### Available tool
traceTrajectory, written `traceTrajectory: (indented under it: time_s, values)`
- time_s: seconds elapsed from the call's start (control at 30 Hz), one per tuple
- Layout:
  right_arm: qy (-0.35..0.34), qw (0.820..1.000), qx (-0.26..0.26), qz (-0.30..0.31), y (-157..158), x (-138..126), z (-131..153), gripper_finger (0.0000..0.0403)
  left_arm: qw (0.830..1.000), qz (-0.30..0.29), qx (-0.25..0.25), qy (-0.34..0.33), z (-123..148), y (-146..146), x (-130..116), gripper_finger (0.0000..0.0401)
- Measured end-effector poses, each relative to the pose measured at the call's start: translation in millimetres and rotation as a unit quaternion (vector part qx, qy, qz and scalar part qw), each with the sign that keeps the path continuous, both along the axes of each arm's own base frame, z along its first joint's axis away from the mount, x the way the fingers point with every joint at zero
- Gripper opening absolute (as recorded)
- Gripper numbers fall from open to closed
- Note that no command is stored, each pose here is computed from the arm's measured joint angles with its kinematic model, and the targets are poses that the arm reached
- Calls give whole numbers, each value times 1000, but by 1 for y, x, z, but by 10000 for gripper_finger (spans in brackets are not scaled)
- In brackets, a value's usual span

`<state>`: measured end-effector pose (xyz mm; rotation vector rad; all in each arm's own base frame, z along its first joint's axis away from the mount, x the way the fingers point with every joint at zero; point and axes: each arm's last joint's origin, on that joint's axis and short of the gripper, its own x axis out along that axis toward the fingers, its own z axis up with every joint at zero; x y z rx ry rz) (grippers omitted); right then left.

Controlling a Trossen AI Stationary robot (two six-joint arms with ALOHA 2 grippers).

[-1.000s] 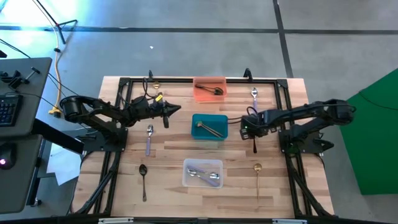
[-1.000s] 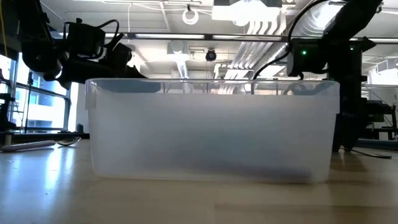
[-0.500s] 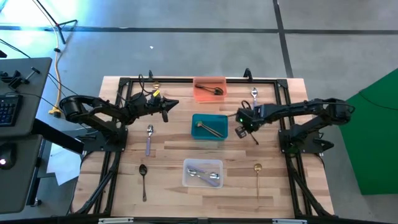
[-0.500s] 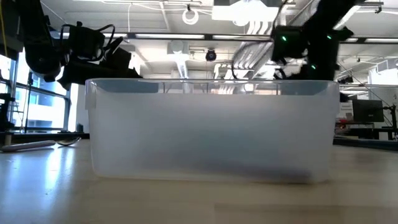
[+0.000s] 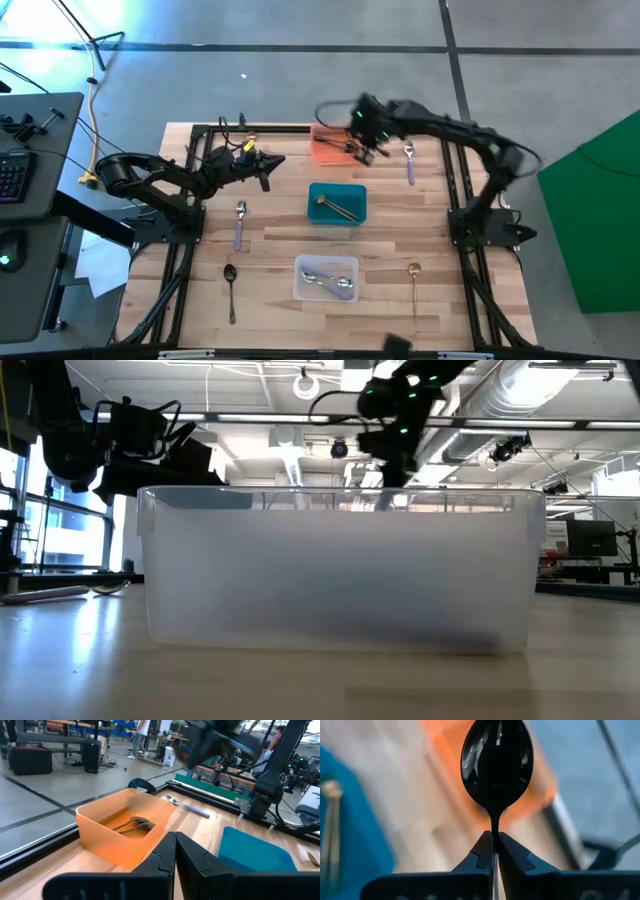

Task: Sort silverware by color (type)
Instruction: Put the black spoon into the orange bin

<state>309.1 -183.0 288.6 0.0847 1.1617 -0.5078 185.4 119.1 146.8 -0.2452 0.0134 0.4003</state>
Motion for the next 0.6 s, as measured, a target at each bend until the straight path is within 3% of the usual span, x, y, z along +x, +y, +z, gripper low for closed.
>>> traceTrajectory:
  time_s: [0.27, 0.6]
  values:
    - [29, 994, -19, 101, -59, 68, -4, 1, 1000, 0, 7, 4, 0, 0, 0, 0]
    - [75, 983, 15, 169, -79, 101, -56, 1, 1000, 16, 10, 8, -1, 6, -4, 0]
